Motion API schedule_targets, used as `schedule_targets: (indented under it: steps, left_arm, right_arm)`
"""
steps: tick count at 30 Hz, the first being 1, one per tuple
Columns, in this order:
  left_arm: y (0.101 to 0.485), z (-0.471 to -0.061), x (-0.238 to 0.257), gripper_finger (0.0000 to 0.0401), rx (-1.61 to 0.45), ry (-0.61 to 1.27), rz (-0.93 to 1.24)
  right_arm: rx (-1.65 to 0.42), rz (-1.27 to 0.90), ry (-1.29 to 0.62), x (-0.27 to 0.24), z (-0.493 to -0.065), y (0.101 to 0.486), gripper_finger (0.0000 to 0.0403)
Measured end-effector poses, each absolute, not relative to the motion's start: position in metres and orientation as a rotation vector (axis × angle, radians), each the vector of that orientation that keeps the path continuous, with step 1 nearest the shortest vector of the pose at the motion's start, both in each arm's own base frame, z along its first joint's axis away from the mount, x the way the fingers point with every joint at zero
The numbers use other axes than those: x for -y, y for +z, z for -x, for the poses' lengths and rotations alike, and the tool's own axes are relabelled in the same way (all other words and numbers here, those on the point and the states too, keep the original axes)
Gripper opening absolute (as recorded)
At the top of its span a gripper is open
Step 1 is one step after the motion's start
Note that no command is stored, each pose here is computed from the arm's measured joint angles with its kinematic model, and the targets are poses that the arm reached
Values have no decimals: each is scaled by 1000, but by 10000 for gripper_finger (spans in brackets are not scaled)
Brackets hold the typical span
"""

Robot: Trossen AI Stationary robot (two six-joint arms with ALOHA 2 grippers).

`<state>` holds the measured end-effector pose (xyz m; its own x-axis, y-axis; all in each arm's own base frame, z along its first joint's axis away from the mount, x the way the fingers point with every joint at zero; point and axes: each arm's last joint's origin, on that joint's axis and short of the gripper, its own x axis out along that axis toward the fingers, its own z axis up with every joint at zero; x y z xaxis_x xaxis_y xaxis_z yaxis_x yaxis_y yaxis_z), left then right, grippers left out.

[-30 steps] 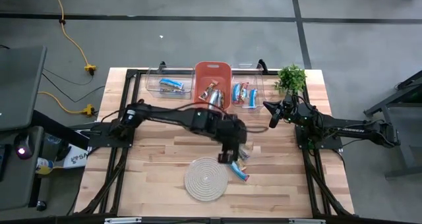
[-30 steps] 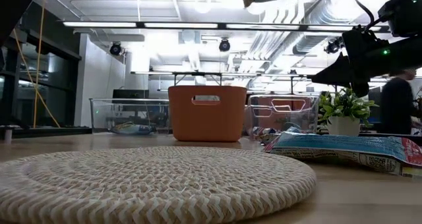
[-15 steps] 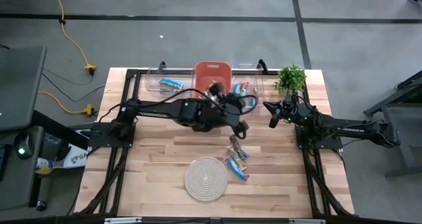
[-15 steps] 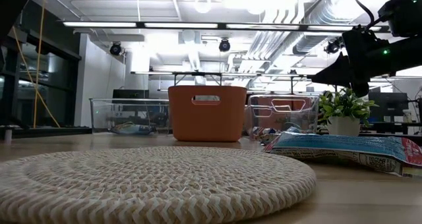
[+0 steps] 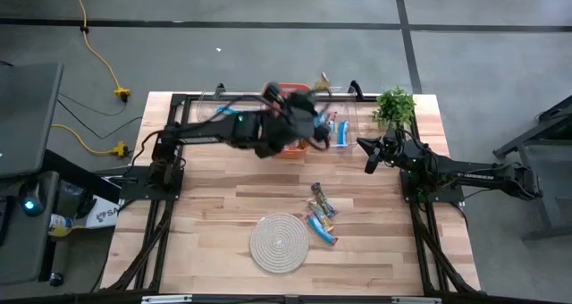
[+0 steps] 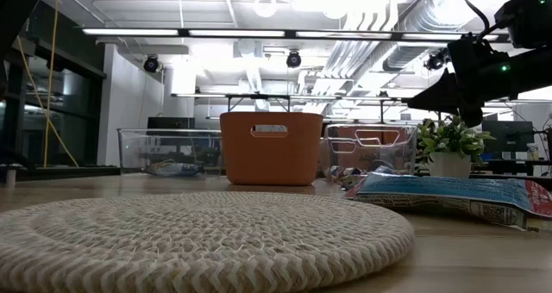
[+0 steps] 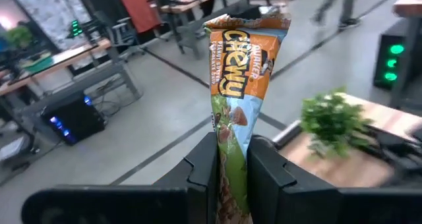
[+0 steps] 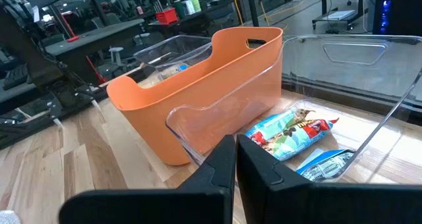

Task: Pick and place Granola Bars by type
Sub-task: Put the yellow granola bar into the orange bin

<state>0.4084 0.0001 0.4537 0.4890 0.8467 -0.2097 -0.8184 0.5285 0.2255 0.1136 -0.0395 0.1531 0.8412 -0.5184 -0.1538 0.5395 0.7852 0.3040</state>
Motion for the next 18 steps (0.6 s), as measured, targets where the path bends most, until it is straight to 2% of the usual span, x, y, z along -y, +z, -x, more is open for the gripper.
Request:
schedule_targets:
  steps: [8, 13, 18]
  left_arm:
    - [471, -387, -62, 56, -278, 1126, -23]
    - [473, -374, -107, 56, -307, 1055, 68]
    - [460, -358, -152, 56, -378, 1024, 268]
  right_arm:
    - [-64, -347, -571, 40, -114, 153, 0]
    - [-63, -347, -571, 40, -114, 153, 0]
    - [-62, -347, -570, 40, -114, 153, 0]
